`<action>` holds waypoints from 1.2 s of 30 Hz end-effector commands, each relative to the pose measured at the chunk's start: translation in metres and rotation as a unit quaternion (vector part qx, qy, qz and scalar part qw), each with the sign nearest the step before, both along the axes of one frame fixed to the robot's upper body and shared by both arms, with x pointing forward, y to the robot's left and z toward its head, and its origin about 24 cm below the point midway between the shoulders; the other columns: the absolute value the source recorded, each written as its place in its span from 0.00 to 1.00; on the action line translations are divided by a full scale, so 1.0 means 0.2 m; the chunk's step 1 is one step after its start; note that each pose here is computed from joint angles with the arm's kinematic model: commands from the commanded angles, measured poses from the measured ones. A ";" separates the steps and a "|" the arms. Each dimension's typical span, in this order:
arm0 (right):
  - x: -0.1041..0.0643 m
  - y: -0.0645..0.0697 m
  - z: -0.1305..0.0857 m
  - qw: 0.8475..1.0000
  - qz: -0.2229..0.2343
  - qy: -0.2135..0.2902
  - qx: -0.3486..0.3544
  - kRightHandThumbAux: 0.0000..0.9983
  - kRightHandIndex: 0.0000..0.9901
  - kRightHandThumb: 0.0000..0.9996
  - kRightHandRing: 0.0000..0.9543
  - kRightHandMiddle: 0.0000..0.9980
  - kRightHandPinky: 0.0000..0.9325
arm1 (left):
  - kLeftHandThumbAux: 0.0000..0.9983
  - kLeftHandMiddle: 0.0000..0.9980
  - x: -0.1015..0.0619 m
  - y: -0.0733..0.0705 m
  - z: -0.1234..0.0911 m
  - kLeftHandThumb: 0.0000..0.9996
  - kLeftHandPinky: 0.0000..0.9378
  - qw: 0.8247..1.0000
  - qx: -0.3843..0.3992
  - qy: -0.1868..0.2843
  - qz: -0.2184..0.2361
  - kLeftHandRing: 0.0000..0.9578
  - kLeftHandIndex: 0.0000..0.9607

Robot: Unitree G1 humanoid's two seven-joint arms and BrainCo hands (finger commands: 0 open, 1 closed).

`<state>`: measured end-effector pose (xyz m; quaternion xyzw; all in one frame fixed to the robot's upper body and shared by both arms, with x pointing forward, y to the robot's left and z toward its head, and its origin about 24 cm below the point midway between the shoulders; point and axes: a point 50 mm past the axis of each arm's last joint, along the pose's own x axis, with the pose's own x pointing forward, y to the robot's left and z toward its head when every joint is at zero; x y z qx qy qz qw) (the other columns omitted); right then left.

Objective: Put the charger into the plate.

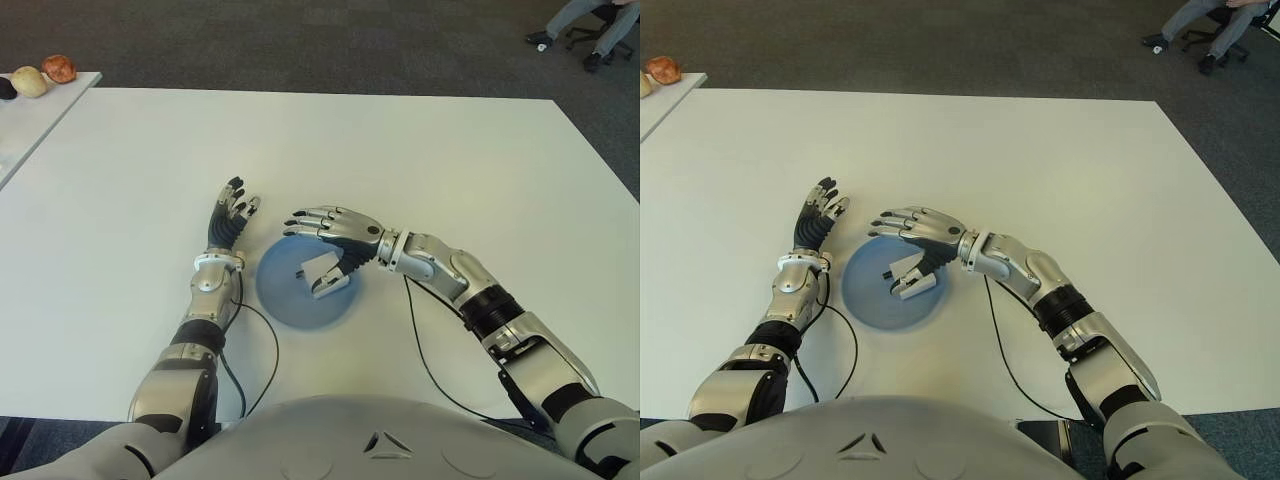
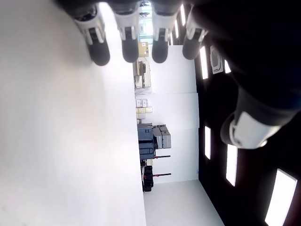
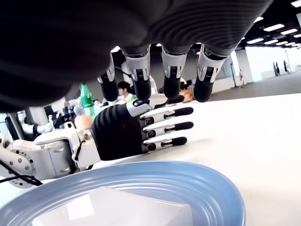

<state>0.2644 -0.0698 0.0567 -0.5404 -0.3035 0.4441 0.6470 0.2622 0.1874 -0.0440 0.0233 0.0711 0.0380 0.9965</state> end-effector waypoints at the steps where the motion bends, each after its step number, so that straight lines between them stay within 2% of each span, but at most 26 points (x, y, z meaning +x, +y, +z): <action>1: 0.01 -0.01 0.00 1.000 -0.003 0.000 -0.008 0.16 0.00 0.26 0.00 0.00 0.00 | 0.61 0.10 -0.18 -0.04 -0.22 0.05 0.14 0.991 -0.022 0.131 0.003 0.10 0.11; 10: 0.02 -0.02 0.01 1.000 -0.013 -0.001 -0.002 0.16 0.00 0.27 0.00 0.00 0.00 | 0.64 0.11 -0.18 -0.04 -0.22 0.03 0.14 0.991 -0.026 0.131 -0.002 0.11 0.11; 13: 0.04 -0.03 0.02 0.999 -0.034 -0.013 0.016 0.16 0.00 0.27 0.00 0.00 0.00 | 0.65 0.12 -0.18 -0.04 -0.22 0.03 0.16 0.992 -0.026 0.125 -0.002 0.13 0.10; 18: 0.15 -0.03 0.06 0.995 -0.078 -0.024 0.049 0.18 0.00 0.26 0.00 0.00 0.00 | 0.66 0.12 -0.18 -0.04 -0.22 0.02 0.15 0.992 -0.024 0.123 -0.004 0.13 0.09; 22: 0.30 -0.05 0.07 0.982 -0.157 -0.022 0.102 0.24 0.00 0.25 0.00 0.00 0.00 | 0.66 0.12 -0.18 -0.03 -0.21 0.01 0.15 0.992 -0.022 0.124 -0.004 0.13 0.09; 24: 0.33 -0.05 0.07 0.977 -0.177 -0.018 0.117 0.28 0.00 0.24 0.00 0.00 0.00 | 0.66 0.12 -0.18 -0.03 -0.21 0.01 0.14 0.992 -0.021 0.123 -0.004 0.12 0.09; 26: 0.36 -0.06 0.07 0.968 -0.205 -0.009 0.144 0.30 0.00 0.23 0.00 0.00 0.00 | 0.66 0.12 -0.18 -0.03 -0.21 0.00 0.13 0.992 -0.019 0.123 -0.004 0.12 0.09; 29: 0.40 -0.07 0.07 0.947 -0.249 0.030 0.201 0.35 0.00 0.21 0.00 0.00 0.00 | 0.66 0.12 -0.18 -0.03 -0.21 0.00 0.12 0.992 -0.016 0.125 -0.004 0.12 0.09; 32: 0.43 -0.12 0.07 0.894 -0.301 0.125 0.308 0.40 0.00 0.18 0.00 0.00 0.00 | 0.66 0.11 -0.18 -0.03 -0.22 0.00 0.11 0.992 -0.013 0.127 -0.003 0.11 0.09; 36: 0.43 -0.18 0.05 0.853 -0.330 0.165 0.370 0.45 0.00 0.16 0.00 0.00 0.00 | 0.67 0.11 -0.19 -0.03 -0.21 0.00 0.11 0.992 -0.014 0.126 -0.003 0.10 0.09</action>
